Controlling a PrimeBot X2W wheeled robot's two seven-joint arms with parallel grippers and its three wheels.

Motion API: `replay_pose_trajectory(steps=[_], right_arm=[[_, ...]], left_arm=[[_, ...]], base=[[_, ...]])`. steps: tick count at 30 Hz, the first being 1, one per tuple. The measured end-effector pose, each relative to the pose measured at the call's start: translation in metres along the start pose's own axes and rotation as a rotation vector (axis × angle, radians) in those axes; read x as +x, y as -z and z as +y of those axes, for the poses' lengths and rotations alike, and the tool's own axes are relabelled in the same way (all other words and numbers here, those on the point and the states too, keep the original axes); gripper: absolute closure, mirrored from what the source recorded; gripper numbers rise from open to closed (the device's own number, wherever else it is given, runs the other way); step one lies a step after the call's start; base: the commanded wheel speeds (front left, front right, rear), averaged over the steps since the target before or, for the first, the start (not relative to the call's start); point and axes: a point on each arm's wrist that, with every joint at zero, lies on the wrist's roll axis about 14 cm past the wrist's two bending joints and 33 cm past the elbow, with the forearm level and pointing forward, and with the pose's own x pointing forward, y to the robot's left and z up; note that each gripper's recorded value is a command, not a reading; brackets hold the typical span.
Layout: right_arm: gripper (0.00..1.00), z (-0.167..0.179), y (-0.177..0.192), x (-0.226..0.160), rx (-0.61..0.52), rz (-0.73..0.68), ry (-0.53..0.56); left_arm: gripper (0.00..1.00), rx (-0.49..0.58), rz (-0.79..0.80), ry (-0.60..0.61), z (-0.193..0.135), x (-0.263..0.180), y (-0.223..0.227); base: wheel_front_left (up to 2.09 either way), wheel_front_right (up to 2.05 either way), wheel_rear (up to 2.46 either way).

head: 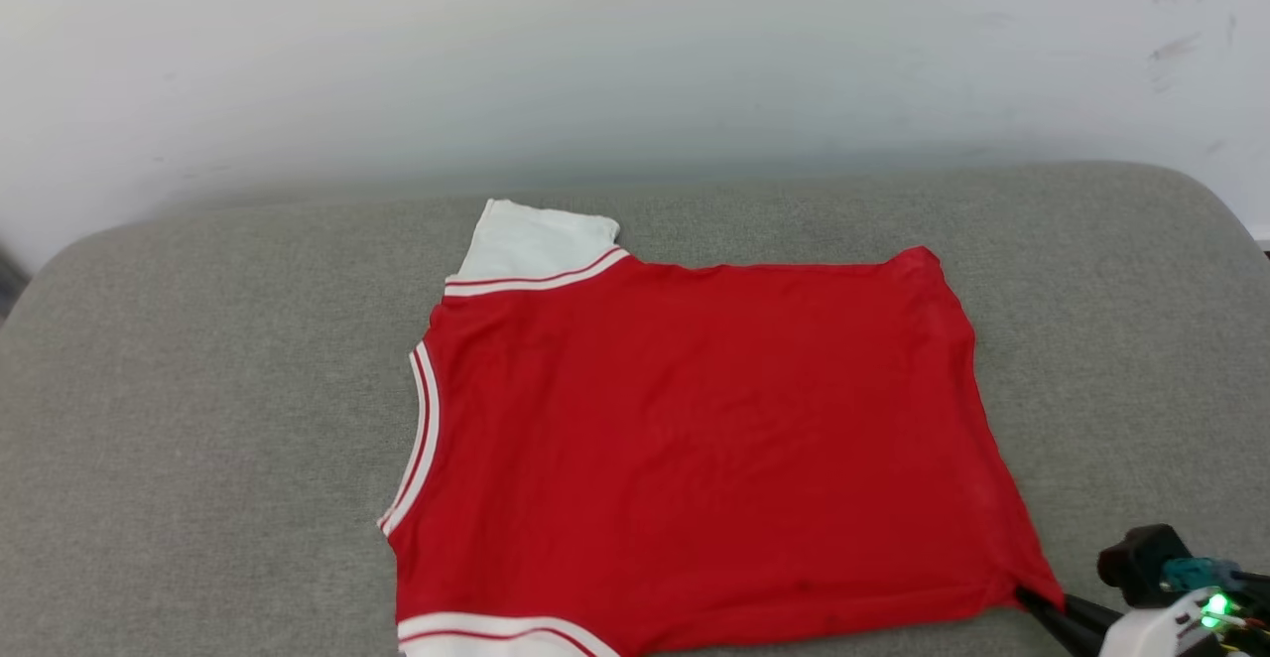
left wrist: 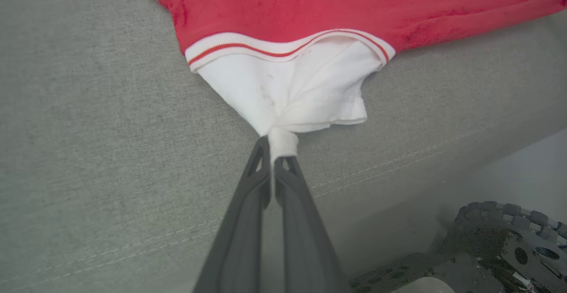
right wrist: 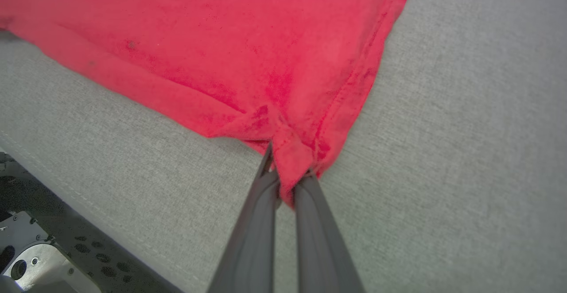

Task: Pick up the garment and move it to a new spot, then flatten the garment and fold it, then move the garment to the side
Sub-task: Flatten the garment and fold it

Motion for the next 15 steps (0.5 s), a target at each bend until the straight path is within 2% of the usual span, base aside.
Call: replay_pose_trajectory(steps=[8,15], right_arm=[[1.0,0.002,0.005,-0.016,0.048,-0.004,0.017],[1.0,-0.002,-0.025,-0.009,0.046,-0.065,0.039]], left_arm=[[1.0,-0.019,0.022,0.008,-0.009,-0.011,0.011],[1.0,0.106,-0.093,0.008,0.017,0.016,-0.031]], base=[[0.0,0.0,0.0],[0.0,0.0,0.0]])
